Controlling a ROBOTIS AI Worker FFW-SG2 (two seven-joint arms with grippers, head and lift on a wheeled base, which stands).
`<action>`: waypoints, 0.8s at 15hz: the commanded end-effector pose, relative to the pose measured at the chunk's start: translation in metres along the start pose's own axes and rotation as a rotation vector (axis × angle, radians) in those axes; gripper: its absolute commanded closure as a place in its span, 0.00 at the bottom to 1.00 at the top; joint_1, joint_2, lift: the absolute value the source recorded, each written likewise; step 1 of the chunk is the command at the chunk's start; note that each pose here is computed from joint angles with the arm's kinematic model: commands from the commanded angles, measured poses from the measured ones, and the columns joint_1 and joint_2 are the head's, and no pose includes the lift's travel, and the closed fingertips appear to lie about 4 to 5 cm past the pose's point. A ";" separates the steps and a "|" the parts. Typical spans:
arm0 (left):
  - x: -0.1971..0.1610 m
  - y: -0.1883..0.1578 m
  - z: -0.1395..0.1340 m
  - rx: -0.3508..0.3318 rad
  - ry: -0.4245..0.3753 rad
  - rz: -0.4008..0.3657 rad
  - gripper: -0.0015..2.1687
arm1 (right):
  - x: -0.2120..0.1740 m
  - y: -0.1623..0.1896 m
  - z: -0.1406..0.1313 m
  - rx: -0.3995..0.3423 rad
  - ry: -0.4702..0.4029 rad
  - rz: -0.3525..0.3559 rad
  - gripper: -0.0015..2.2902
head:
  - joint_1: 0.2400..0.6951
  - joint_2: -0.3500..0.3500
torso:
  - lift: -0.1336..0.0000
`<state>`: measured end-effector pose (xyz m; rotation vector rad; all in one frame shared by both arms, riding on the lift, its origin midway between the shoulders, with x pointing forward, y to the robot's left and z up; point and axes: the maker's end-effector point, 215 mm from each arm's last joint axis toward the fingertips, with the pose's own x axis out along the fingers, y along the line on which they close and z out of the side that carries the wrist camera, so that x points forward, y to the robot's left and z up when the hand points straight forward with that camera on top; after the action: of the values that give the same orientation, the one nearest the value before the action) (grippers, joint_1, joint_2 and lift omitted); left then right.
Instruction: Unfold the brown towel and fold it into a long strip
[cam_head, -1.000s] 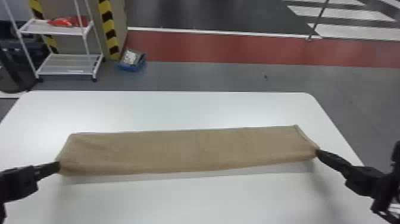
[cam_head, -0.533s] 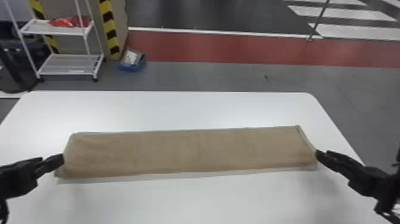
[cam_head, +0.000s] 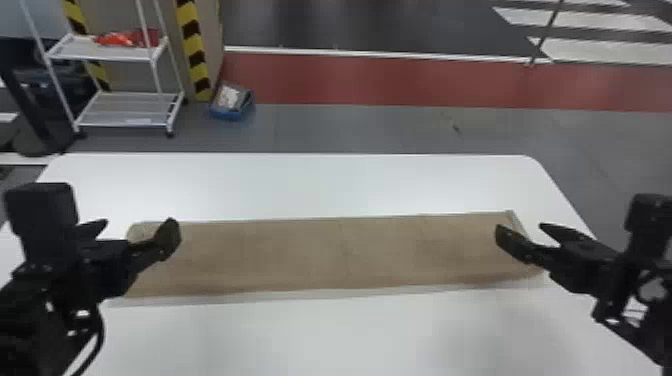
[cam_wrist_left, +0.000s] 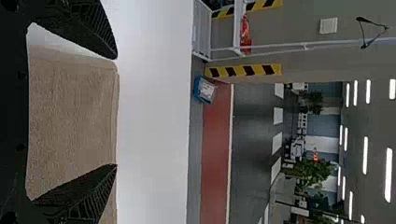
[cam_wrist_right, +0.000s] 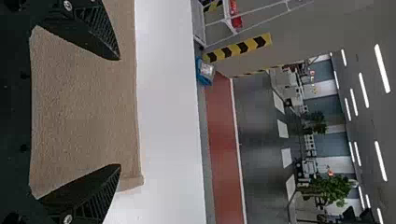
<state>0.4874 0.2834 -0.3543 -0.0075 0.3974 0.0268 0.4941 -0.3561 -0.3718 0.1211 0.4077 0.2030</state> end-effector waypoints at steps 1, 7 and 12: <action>-0.004 -0.046 0.023 0.048 -0.122 -0.042 0.02 | 0.012 0.033 0.005 -0.020 -0.018 0.041 0.02 | 1.00 0.38 | 0.08; -0.011 -0.120 0.043 0.075 -0.288 -0.102 0.02 | 0.022 0.118 0.038 -0.179 -0.241 0.086 0.02 | 1.00 0.38 | 0.08; -0.024 -0.119 0.051 0.070 -0.429 -0.069 0.02 | -0.010 0.153 0.044 -0.208 -0.397 0.082 0.02 | 1.00 0.40 | 0.08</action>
<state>0.4936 0.1609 -0.3019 0.0561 0.0035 -0.0561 0.4887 -0.2166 -0.3088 -0.0254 0.0190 0.2906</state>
